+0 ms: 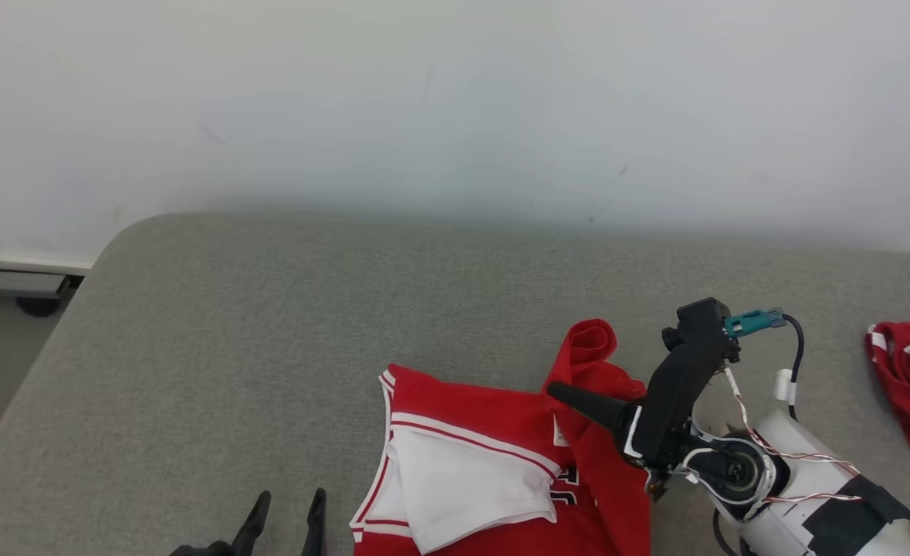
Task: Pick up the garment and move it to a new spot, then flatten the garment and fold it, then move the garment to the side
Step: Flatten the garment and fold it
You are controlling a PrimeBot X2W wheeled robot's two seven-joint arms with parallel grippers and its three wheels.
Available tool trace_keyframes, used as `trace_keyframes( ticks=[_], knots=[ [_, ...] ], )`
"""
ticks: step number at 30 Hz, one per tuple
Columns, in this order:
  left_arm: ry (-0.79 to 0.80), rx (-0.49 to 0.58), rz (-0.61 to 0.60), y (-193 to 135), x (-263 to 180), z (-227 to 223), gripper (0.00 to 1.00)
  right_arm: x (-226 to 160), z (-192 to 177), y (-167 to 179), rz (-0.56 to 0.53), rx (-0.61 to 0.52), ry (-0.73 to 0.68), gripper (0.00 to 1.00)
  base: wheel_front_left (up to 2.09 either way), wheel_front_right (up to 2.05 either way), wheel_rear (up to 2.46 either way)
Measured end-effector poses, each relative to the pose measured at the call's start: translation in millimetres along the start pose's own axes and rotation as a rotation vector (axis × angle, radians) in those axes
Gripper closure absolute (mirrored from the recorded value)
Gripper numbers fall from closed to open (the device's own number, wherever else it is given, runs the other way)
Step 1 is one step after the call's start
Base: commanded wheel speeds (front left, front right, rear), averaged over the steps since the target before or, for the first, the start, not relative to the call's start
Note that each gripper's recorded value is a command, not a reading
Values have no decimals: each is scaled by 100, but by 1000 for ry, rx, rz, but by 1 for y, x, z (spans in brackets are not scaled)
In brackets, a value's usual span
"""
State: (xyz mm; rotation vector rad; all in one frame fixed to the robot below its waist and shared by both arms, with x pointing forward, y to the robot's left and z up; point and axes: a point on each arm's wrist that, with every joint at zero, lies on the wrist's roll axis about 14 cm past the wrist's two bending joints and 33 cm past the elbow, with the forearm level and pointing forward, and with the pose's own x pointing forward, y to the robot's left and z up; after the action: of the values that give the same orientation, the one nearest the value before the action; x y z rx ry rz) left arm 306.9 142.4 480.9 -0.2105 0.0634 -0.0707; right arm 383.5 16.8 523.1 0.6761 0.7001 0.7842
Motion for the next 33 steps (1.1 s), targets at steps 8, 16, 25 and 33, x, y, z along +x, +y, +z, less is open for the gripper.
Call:
trace_keyframes(
  ticks=[8, 16, 25, 33],
  knots=[
    [-21, -20, 31, 3, -1, 6, 0, 31, -6, 23, 16, 33, 40, 100, 0, 0, 0],
    [-13, -30, 85, 16, -11, 2, 0, 60, -18, 35, 12, 62, 98, 100, 0, 0, 0],
    [-36, -36, 115, 23, -9, 10, 0, 84, -39, 37, -13, 62, 174, 100, 0, 0, 0],
    [-21, -36, 139, 29, -12, 5, 0, 93, -49, 21, -80, 55, 201, 50, 0, 0, 0]
  ],
)
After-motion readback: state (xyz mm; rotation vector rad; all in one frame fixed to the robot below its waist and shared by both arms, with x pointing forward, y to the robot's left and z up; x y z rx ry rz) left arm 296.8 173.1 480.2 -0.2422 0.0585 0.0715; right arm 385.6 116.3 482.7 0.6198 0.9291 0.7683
